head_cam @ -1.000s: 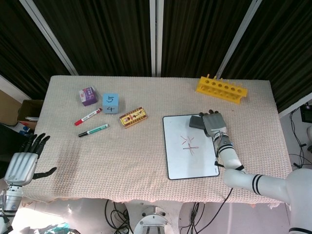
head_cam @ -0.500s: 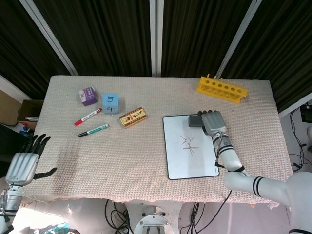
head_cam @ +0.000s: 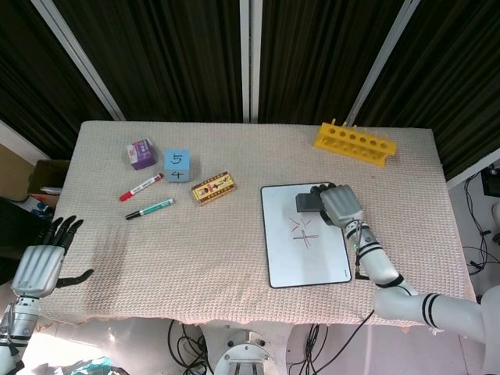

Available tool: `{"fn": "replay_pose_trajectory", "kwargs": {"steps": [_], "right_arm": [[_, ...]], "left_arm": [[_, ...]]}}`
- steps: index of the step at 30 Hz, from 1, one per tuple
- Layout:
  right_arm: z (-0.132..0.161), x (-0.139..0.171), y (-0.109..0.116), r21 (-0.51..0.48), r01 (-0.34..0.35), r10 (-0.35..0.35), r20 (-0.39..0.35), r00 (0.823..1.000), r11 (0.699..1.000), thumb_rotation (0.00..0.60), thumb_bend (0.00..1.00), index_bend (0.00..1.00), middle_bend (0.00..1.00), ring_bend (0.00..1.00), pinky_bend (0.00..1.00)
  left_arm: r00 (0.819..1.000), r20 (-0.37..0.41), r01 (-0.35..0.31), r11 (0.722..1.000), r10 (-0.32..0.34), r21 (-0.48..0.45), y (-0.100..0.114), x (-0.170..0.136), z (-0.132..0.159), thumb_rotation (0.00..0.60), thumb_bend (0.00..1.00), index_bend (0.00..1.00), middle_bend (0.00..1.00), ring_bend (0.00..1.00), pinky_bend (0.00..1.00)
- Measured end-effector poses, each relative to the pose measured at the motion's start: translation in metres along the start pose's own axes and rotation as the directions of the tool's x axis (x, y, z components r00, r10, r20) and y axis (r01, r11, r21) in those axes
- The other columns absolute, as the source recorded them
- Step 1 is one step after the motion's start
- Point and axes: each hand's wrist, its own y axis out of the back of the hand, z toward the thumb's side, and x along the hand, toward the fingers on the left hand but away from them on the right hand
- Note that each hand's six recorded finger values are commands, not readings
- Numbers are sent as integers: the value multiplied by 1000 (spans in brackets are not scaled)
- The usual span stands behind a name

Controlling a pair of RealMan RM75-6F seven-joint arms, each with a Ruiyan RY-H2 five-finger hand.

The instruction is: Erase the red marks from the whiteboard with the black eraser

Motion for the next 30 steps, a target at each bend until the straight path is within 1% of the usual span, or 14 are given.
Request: {"fn": "replay_pose_trajectory", "kwargs": {"steps": [5, 8, 11, 17, 21, 25, 30], "right_arm": [[16, 28, -12, 35, -61, 64, -95, 993, 998, 600, 438, 597, 526, 408, 499], [19, 44, -21, 52, -84, 91, -132, 987, 995, 600, 438, 605, 530, 408, 499], [20, 58, -29, 72, -93, 103, -160, 982, 993, 600, 438, 608, 531, 408, 499], [20, 83, -40, 114, -80, 103, -216, 971, 990, 600, 438, 614, 534, 410, 499], [20, 96, -50, 125, -88, 116, -234, 965, 988, 600, 438, 631, 545, 424, 505], [21, 96, -55, 138, -75, 107, -241, 965, 988, 600, 438, 632, 545, 424, 505], [24, 89, -54, 147, -35, 70, -246, 967, 989, 600, 438, 633, 546, 424, 505]], "left_arm": [[1000, 2, 2, 1000, -2, -1, -1, -1, 2, 470, 124, 84, 53, 17, 168], [1000, -4, 2, 1000, -2, -2, -2, -2, 0, 472, 125, 84, 53, 17, 168], [1000, -8, 2, 1000, -2, -2, -2, -2, -2, 469, 124, 84, 53, 17, 168], [1000, -8, 4, 1000, -4, 0, -2, -2, -3, 469, 124, 83, 53, 17, 168], [1000, -6, 0, 1000, 0, -3, -1, -2, -3, 472, 124, 84, 53, 17, 169], [1000, -3, 2, 1000, -2, -4, -2, -2, -1, 472, 124, 83, 52, 17, 169], [1000, -7, 2, 1000, -2, -4, -2, -2, -3, 468, 124, 83, 52, 17, 168]]}}
